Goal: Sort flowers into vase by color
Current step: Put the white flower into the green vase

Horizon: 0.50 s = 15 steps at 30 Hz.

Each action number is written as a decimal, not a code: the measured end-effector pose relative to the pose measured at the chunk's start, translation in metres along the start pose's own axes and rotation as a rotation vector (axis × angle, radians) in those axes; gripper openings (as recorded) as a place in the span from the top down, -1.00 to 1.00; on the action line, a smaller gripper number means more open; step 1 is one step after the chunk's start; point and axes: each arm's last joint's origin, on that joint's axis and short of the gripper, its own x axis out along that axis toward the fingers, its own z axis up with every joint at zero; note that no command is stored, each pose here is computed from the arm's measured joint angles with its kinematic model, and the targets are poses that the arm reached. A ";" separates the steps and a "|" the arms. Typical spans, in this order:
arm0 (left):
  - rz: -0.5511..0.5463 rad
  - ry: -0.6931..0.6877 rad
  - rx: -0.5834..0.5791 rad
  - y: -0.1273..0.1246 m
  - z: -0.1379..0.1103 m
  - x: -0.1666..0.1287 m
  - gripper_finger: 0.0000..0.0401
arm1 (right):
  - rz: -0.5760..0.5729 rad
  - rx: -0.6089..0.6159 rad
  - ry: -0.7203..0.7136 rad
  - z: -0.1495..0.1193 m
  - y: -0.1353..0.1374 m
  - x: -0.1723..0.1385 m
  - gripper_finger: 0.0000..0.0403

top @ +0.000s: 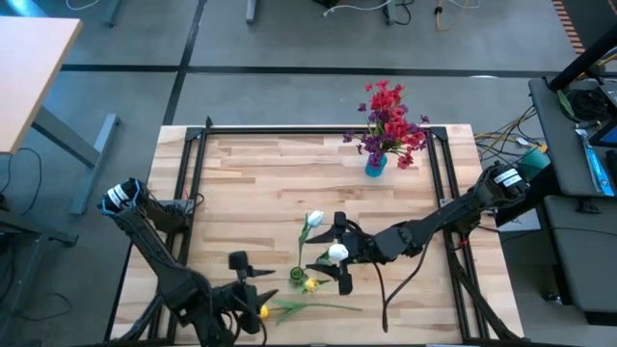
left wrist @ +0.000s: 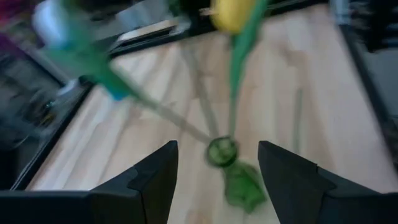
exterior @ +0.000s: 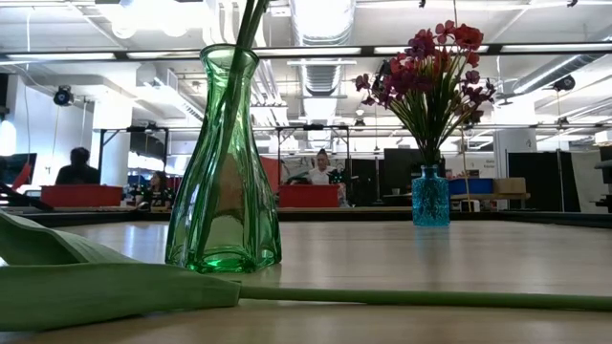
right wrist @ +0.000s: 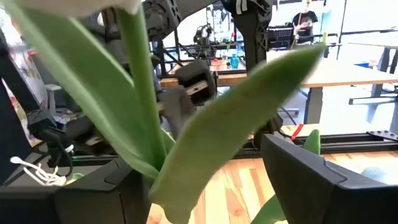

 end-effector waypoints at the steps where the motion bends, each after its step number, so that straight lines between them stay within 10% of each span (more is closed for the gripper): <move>1: -0.030 -0.001 0.026 0.000 0.004 0.003 -0.02 | 0.000 -0.002 0.000 0.000 0.000 0.000 -0.30; 15: -0.045 -0.009 0.129 0.033 0.036 0.061 0.21 | 0.004 -0.023 0.020 -0.002 0.001 -0.001 -0.18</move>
